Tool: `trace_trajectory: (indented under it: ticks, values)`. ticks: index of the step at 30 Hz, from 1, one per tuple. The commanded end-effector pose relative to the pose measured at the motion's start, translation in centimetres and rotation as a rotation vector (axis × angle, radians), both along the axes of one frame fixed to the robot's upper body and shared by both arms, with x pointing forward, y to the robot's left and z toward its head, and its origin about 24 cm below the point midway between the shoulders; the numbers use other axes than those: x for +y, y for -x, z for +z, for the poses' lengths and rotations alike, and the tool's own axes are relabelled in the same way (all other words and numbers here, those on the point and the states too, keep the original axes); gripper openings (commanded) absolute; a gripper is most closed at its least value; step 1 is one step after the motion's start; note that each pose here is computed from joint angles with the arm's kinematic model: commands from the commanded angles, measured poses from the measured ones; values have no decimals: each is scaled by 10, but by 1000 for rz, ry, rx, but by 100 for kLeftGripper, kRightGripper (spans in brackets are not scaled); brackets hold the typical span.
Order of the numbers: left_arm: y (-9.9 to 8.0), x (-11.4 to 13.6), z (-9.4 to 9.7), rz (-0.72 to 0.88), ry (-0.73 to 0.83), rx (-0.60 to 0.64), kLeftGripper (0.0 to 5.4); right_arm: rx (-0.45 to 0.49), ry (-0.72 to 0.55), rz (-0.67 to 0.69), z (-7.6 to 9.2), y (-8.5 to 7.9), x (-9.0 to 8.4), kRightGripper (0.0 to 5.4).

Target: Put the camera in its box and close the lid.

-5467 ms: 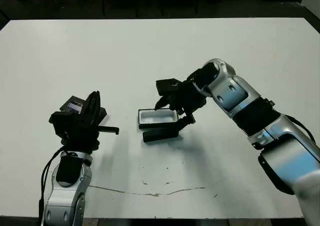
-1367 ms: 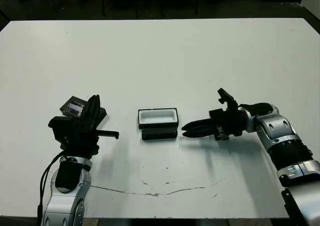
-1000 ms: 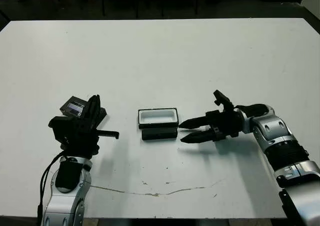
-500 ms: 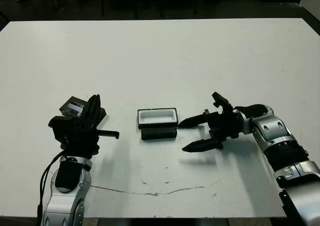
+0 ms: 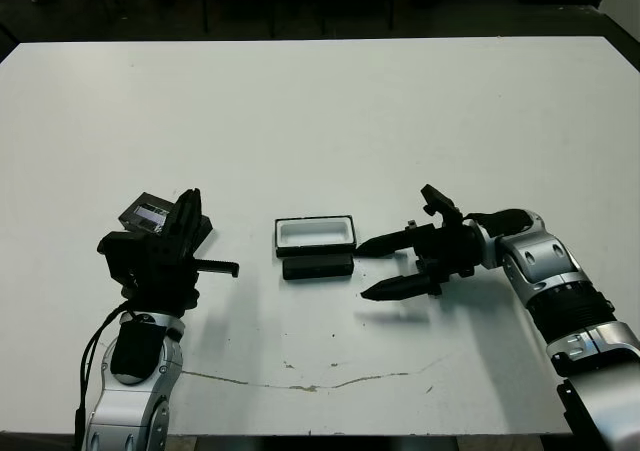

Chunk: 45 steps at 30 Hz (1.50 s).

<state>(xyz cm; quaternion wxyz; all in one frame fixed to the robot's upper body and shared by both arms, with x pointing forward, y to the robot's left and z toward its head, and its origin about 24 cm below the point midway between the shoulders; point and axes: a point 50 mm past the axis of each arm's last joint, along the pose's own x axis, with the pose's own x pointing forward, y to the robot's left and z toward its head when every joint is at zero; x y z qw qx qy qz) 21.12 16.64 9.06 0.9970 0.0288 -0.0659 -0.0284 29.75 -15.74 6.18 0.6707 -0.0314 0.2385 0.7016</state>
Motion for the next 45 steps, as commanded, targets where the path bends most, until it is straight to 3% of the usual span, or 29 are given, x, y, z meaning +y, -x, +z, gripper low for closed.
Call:
trace_trajectory:
  ticks: [1, 4, 10, 13, 17, 21, 27, 30, 38, 41, 45]
  values:
    - [2, 1, -6, 12, -20, 32, 0, 12, 23, 1, -8, 4, 3, 423]
    - [2, 1, -6, 9, -18, 31, 0, -8, 23, -3, -8, 4, 5, 469]
    - [2, 1, -6, 10, -13, 35, 0, -11, 21, -8, -12, 3, 9, 477]
    - [2, 1, -7, 10, -13, 35, 0, 4, 21, 5, -14, 3, 12, 470]
    - [3, 0, -7, 15, -8, 41, 0, 5, 17, 12, -15, 4, 16, 423]
    - [3, 0, -7, 16, -9, 37, 0, 20, -14, 32, -16, 6, 20, 448]
    - [4, 0, -7, 24, -14, 36, 0, 12, -16, 51, -12, 11, 15, 386]
    - [3, 0, -7, 19, -9, 34, 0, 34, -1, 38, -10, 13, 9, 405]
    - [4, 0, -7, 18, -14, 36, 0, 16, 30, 22, -7, 15, 3, 539]
    - [4, 0, -7, 18, -12, 36, 0, 32, 11, 18, -9, 15, 4, 532]
    - [4, -1, -7, 16, -6, 40, 0, -3, 5, 18, -9, 14, 9, 473]
